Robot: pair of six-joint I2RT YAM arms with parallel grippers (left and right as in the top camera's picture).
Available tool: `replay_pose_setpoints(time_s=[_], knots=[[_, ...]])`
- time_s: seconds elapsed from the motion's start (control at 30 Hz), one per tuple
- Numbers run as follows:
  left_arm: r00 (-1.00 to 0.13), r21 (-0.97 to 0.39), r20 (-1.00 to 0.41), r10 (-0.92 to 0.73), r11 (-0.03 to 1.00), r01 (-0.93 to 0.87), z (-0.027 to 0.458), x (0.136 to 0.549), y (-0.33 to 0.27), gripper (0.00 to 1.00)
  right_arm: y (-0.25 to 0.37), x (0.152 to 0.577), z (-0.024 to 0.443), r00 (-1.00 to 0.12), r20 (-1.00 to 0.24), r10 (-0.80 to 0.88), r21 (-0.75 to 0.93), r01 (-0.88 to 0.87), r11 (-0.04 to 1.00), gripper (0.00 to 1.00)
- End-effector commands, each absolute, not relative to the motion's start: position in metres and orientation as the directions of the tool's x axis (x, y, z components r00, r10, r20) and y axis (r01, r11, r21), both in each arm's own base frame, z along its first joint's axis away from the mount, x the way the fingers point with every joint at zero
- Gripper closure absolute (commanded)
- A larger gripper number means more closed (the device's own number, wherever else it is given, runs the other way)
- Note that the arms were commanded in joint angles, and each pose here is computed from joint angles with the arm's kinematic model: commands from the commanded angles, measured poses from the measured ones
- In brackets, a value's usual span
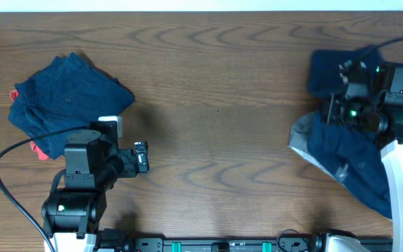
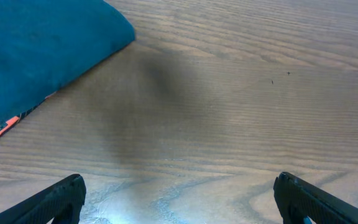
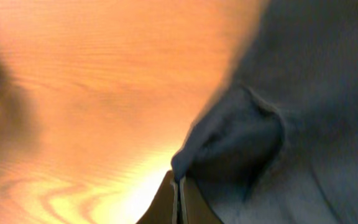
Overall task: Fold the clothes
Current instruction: 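Drag the navy shorts with the right gripper toward the table center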
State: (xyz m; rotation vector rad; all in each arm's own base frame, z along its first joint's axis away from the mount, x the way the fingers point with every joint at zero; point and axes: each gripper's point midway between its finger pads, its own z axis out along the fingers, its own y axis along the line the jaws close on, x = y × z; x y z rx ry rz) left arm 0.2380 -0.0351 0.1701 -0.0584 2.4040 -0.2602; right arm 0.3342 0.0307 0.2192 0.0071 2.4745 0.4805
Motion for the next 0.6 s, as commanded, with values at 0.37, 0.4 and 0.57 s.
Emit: replay_pose_setpoints(time_s=[0.37,0.4,0.57], knots=[[-0.725,-0.213,-0.677,-0.127,0.977,0.029,0.181,0.243,-0.035,0.02,0.190,0.362,0.250,-0.627,-0.766,-0.142,0.377,-0.617,0.690,0.98],[-0.723,-0.213,-0.679,-0.127,0.977,0.029,0.182,0.244,-0.035,0.02,0.201,0.364,0.246,-0.629,-0.763,-0.148,0.387,-0.628,0.675,0.98],[-0.718,-0.214,-0.684,-0.127,0.976,0.031,0.183,0.245,-0.035,0.02,0.251,0.367,0.222,-0.644,-0.745,-0.175,0.428,-0.662,0.615,0.85]])
